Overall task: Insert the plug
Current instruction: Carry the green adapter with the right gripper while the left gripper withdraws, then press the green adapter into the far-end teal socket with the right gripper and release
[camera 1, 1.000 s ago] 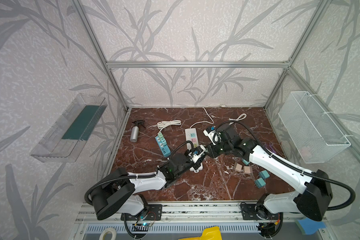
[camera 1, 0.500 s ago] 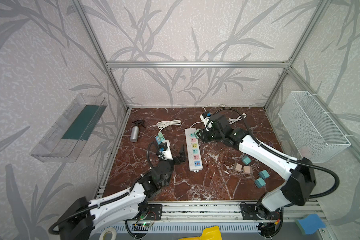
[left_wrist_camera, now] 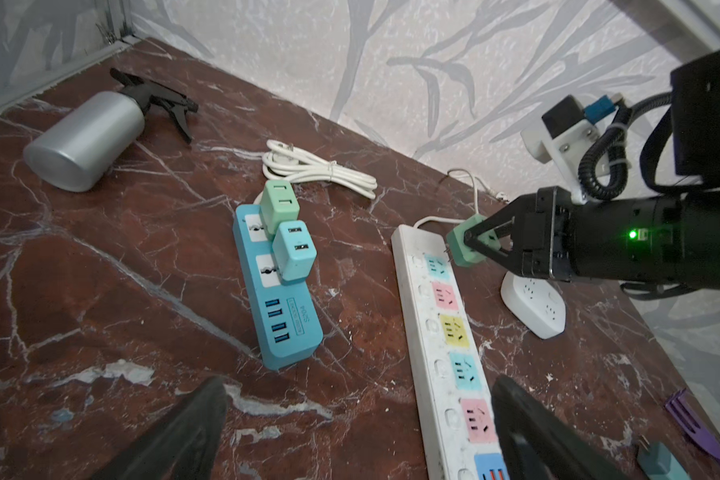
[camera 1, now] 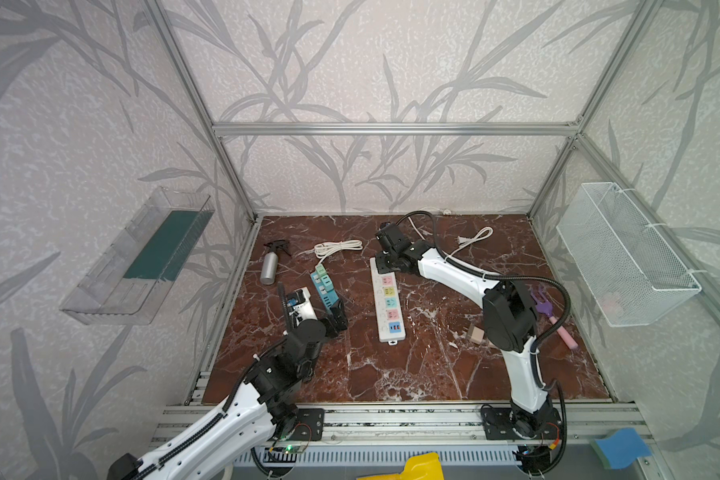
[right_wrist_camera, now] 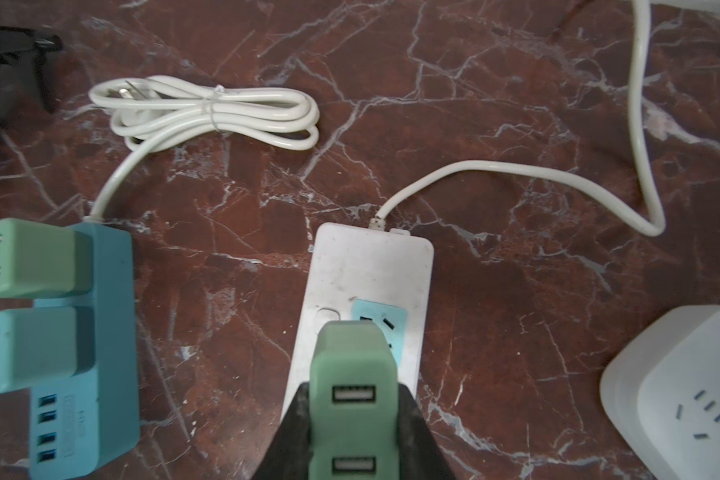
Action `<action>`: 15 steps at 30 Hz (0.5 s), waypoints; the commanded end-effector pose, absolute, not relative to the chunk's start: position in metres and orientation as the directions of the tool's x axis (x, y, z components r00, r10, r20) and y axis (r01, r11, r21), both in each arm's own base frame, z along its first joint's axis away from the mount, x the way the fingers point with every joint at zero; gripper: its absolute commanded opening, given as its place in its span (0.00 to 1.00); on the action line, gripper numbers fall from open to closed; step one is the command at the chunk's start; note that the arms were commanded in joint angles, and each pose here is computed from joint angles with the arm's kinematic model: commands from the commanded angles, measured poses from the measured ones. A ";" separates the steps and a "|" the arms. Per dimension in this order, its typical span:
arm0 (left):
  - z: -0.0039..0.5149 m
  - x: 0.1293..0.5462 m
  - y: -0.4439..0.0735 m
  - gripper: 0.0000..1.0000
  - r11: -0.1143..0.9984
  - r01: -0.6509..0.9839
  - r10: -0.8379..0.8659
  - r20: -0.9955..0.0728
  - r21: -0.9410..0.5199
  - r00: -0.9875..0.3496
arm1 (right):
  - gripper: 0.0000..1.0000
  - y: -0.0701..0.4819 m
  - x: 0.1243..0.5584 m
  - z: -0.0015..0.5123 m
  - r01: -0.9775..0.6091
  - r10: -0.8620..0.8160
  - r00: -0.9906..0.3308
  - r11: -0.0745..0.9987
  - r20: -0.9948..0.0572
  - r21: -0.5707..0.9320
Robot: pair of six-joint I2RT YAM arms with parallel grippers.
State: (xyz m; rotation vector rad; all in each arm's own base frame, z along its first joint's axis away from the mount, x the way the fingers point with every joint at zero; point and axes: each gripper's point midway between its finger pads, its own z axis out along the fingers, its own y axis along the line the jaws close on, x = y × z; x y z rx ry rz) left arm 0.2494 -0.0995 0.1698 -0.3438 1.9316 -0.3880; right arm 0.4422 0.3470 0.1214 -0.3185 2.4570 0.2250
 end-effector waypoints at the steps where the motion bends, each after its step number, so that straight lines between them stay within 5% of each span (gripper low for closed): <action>1: 0.160 0.246 -0.104 0.99 0.899 -0.054 -0.417 -0.808 -0.435 -0.416 | 0.00 0.339 0.445 0.129 -0.238 -0.175 -0.764 0.971 -0.621 0.020; 15: 0.151 0.245 -0.114 0.99 0.884 -0.004 -0.423 -0.795 -0.468 -0.435 | 0.00 0.355 0.446 0.090 -0.196 -0.139 -0.837 0.979 -0.529 0.053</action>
